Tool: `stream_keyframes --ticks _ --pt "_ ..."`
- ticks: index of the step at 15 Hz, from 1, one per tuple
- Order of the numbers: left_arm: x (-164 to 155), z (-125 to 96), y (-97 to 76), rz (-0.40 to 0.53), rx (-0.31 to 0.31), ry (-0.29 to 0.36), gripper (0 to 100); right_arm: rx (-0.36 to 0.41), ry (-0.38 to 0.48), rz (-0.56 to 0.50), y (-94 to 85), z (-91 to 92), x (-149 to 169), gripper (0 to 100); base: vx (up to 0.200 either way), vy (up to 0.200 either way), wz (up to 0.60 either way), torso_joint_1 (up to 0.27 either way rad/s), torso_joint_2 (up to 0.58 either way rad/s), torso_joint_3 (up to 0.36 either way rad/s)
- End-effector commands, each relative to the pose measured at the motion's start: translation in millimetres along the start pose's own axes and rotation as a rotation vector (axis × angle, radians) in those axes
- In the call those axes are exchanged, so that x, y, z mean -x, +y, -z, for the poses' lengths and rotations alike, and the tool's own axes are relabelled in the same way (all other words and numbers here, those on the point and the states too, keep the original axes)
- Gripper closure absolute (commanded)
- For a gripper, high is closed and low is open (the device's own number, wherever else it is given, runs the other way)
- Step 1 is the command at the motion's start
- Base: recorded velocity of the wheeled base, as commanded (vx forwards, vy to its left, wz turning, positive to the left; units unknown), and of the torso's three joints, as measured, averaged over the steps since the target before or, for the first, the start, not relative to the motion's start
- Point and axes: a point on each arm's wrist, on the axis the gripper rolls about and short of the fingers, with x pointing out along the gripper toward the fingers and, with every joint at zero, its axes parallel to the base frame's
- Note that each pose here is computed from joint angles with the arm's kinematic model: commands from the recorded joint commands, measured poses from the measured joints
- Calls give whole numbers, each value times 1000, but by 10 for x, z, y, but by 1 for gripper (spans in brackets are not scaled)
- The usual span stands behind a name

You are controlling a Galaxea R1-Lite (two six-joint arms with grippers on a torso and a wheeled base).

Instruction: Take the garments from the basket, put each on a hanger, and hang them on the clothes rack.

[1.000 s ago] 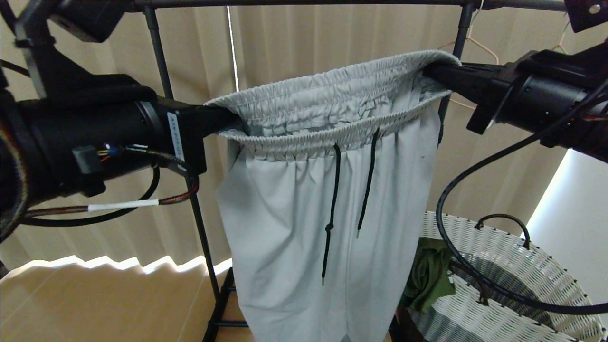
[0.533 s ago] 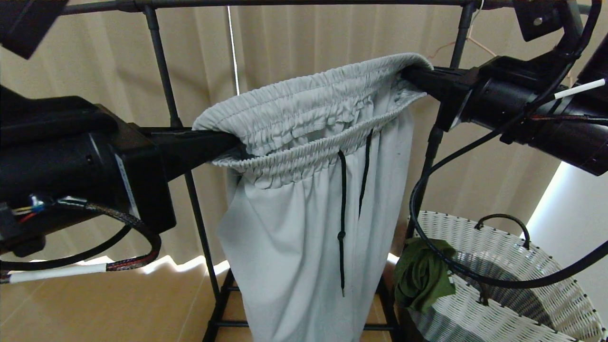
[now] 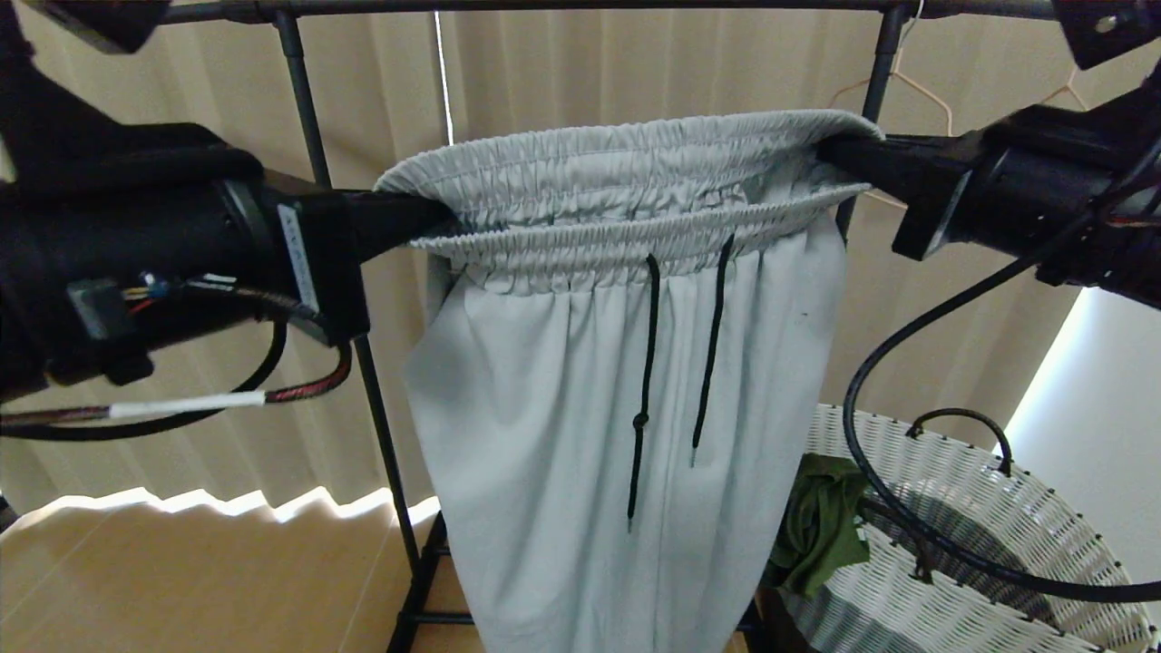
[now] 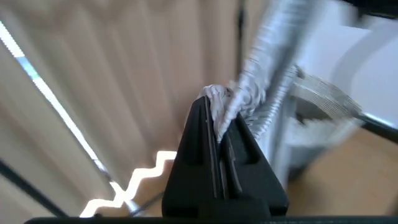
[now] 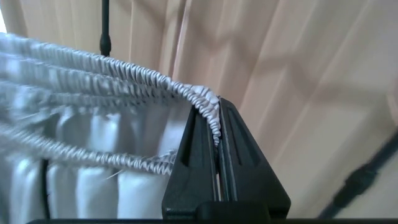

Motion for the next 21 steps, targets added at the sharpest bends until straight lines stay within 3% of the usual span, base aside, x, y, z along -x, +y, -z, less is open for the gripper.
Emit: stream_keyframes --ticks 1,2,4,8,12,21 --pt "-359 55 126 -67 1 21 100 4 -48 5 9 -188 271 100 0 0 0 0 0 0" --pt "-491 96 134 -75 6 -2 100 2 -28 1 25 -183 413 100 0 0 0 0 0 0" --pt "-562 142 115 -72 7 -1 100 -7 43 -8 58 16 527 100 0 0 0 0 0 0" --pt "-538 202 105 -72 -15 19 100 -15 108 -47 147 228 537 100 0 0 0 0 0 0" --pt "-424 146 122 -77 -40 -6 100 -10 47 -39 128 80 487 100 0 0 0 0 0 0" --pt "-372 79 133 -81 -62 -31 100 -10 52 -35 116 78 421 100 0 0 0 0 0 0"
